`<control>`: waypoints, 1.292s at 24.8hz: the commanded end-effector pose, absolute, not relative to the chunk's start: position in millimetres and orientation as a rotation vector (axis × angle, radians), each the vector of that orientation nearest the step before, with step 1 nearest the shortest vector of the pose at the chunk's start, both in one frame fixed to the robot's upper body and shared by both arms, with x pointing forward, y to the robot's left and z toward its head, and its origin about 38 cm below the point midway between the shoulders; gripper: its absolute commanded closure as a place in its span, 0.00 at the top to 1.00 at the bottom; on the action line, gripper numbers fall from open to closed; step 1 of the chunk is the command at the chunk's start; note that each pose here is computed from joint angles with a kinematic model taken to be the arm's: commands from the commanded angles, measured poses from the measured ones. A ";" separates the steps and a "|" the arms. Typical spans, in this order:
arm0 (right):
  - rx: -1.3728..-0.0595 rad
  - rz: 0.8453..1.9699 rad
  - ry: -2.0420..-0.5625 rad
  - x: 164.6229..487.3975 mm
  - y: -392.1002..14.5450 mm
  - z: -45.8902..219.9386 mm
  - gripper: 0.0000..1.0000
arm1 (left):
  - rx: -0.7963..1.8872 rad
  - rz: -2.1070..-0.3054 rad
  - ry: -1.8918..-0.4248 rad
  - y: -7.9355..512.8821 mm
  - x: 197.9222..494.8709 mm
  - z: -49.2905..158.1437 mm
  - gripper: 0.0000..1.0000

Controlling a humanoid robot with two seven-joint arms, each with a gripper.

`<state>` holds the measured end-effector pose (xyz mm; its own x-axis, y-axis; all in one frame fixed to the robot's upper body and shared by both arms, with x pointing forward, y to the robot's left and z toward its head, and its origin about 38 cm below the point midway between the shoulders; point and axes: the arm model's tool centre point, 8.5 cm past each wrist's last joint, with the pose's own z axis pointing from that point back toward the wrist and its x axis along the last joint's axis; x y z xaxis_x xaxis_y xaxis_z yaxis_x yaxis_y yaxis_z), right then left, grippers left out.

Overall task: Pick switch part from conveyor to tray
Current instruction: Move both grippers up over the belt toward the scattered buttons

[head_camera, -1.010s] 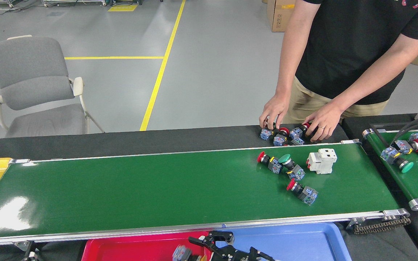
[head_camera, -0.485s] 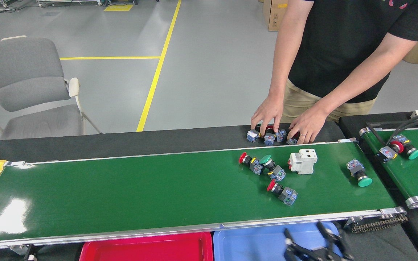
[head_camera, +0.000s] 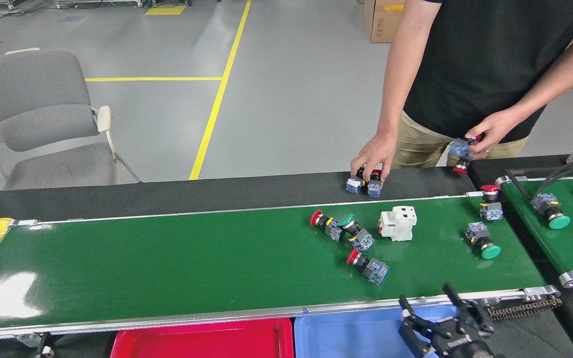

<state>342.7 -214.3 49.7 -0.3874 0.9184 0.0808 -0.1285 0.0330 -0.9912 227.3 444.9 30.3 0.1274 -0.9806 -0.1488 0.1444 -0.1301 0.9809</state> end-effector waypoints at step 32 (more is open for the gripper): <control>-0.435 2.047 -1.767 280.8 7.4 58.1 0.99 | 1.332 -1.297 -0.968 449.9 240.5 53.4 1.00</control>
<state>282.7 1.2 50.0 -0.8605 0.5077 0.0420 -0.1265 -0.1331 -0.9830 235.7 448.6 43.0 0.1133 -0.9777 -0.1770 0.1219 -0.1632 0.9790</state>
